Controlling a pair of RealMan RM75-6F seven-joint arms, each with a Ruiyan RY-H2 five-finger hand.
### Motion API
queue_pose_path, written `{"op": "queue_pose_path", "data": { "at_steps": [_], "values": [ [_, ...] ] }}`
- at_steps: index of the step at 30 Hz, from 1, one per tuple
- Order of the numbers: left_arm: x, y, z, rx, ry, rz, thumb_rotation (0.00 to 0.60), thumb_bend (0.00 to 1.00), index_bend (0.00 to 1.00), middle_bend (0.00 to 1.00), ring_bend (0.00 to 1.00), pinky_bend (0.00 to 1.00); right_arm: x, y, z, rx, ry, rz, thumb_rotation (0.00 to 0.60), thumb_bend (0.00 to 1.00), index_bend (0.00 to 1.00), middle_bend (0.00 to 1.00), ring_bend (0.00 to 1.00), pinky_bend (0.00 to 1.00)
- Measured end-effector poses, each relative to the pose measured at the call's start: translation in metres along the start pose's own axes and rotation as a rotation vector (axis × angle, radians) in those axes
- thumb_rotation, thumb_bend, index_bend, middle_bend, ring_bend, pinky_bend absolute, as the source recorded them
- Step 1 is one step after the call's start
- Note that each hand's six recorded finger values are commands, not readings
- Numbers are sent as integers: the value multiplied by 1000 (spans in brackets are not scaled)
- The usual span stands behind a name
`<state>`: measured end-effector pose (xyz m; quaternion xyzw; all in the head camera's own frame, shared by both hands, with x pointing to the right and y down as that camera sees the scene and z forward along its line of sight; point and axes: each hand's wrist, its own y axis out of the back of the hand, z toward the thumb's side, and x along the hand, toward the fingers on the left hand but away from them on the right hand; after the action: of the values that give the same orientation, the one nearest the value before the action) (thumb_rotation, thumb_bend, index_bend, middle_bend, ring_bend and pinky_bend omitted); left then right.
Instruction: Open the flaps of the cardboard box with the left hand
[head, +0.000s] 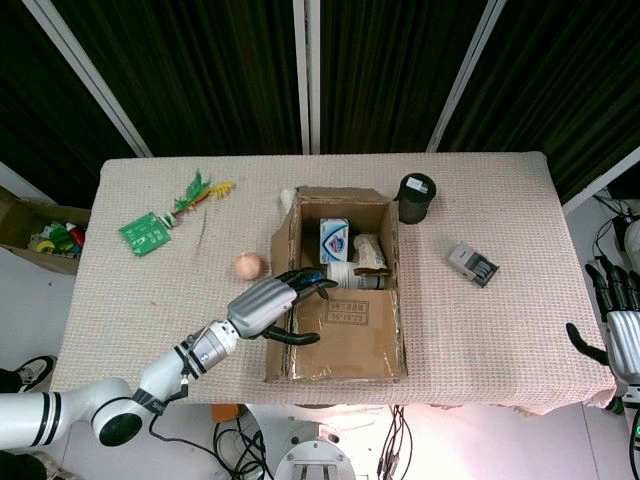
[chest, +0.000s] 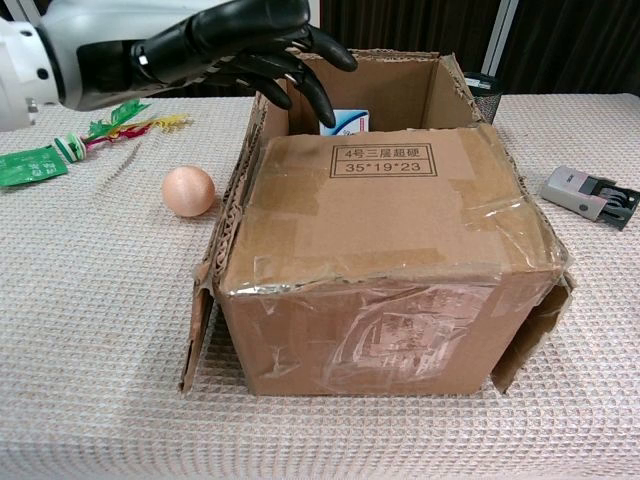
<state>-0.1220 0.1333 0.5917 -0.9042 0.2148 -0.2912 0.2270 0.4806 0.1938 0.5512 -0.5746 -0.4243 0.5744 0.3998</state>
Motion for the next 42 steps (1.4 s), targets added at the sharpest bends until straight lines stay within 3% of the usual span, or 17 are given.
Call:
{"op": "queue_pose_path", "data": {
  "at_steps": [6, 17, 28, 34, 42],
  "values": [
    [17, 1, 7, 49, -24, 27, 0, 61, 119, 242, 23, 138, 0, -2, 0, -2, 3, 4, 600, 248, 0, 0, 0, 0],
    [39, 1, -4, 98, 49, 19, 0, 61, 108, 229, 22, 138, 0, -3, -6, -7, -9, 4, 600, 248, 0, 0, 0, 0],
    [42, -7, -1, 113, 60, -35, 0, 60, 107, 389, 22, 137, 0, -5, -9, -10, -15, 6, 600, 250, 0, 0, 0, 0],
    [42, -2, 9, 59, 36, -21, 0, 61, 105, 433, 23, 137, 0, -5, -10, -13, -16, 3, 600, 249, 0, 0, 0, 0],
    [34, 19, 34, -126, -3, -2, 0, 61, 102, 483, 37, 137, 0, -4, -10, -15, -14, -2, 600, 250, 0, 0, 0, 0]
  ]
}}
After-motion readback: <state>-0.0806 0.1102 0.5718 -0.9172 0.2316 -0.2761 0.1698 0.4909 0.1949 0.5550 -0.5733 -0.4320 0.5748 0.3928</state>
